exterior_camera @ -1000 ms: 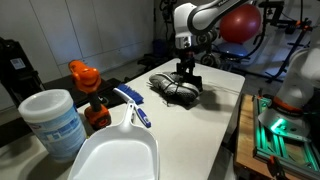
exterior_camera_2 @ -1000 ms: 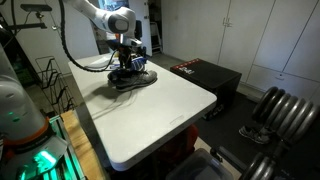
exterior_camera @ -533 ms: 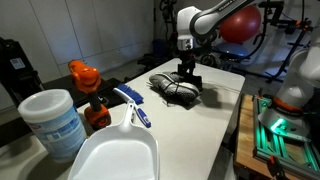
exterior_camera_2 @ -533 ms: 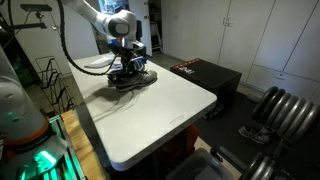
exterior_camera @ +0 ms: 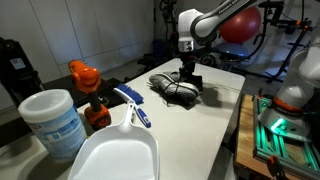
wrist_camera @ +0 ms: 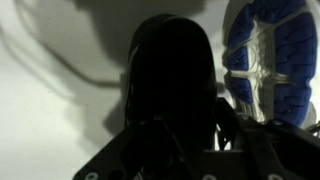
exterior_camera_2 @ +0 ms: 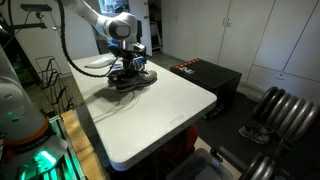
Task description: Remove the top shoe on the stacked shoes and put it on the left, pick up the shoe on the right and put it on top of the shoe on the left
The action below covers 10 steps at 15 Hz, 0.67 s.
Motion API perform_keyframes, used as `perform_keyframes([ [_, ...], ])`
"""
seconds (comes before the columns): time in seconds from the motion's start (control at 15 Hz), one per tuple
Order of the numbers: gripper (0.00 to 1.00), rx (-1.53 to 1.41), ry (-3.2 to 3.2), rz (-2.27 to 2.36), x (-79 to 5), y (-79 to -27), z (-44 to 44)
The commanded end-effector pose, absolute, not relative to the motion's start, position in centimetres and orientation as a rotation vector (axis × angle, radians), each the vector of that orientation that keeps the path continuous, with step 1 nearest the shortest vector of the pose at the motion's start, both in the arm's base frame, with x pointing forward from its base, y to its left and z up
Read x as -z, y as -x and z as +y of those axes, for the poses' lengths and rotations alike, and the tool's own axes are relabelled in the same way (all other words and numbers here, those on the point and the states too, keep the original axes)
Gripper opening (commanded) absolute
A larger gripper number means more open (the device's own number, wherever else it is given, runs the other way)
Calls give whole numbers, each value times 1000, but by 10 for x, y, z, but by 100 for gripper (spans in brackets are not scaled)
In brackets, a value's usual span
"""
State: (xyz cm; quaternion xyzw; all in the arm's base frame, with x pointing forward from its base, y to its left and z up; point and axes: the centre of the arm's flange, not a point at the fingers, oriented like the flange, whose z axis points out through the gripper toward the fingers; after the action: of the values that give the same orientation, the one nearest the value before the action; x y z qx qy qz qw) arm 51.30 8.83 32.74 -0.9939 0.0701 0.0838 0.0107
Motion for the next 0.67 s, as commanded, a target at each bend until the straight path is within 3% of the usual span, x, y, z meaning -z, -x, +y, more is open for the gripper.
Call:
perform_keyframes([
  [0.0,11,-241,3141,198,-322,-500,72],
  [0.13,1,-240,3144,215,-327,-491,62],
  [0.6,2,-249,3177,366,-330,-456,11],
])
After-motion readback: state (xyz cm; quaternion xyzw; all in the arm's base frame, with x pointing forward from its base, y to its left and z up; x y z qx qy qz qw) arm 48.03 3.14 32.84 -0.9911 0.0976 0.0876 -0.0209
